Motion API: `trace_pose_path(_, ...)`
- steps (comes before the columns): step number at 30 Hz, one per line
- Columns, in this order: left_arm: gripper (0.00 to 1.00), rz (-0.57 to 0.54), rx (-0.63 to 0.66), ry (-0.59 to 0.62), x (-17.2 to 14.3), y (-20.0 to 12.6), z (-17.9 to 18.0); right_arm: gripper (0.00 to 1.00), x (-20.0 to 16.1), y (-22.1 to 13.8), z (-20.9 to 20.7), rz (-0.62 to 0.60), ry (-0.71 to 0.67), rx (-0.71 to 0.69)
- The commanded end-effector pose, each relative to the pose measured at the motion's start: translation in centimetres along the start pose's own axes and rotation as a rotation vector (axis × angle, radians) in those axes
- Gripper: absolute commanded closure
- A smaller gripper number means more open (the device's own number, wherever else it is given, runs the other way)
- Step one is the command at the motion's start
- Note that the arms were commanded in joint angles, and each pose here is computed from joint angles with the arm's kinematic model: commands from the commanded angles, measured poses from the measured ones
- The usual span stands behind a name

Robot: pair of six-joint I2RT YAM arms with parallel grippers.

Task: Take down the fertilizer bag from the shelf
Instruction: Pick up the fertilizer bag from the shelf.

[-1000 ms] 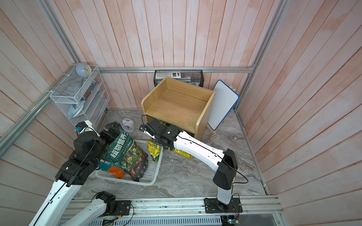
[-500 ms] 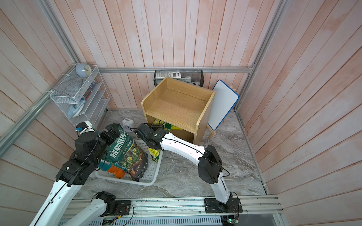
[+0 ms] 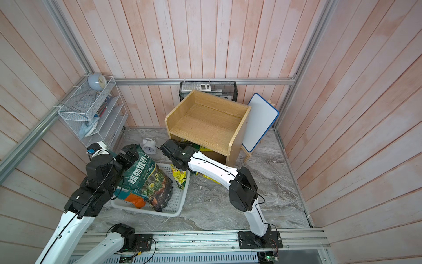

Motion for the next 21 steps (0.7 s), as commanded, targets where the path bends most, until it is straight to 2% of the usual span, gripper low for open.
trace_pose_path(1,0.00,-0.021,0.012,0.011,0.3,0.0,0.4,0.52,0.3,1.8,1.1,0.012,0.025,0.032)
trace_pose_path(6,0.00,-0.023,0.018,0.013,0.3,0.0,0.5,0.74,-0.1,2.3,1.1,0.014,0.053,0.042)
trace_pose_path(11,0.00,-0.025,0.015,0.005,0.3,-0.1,0.5,1.00,0.5,0.9,0.6,-0.032,0.082,0.041)
trace_pose_path(21,0.00,-0.030,0.023,0.009,0.3,-0.1,0.8,1.00,1.1,-3.6,0.1,-0.087,0.166,0.037)
Point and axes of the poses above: each gripper's point midway between its finger pads, its own y axis out along the fingers, its own z axis along the line the jaws close on, x = y × z, the point moved 1 cm from there along -y, back along the fingers, and after that the axes turned 10 degrees about -y, right-handed, at the moved point
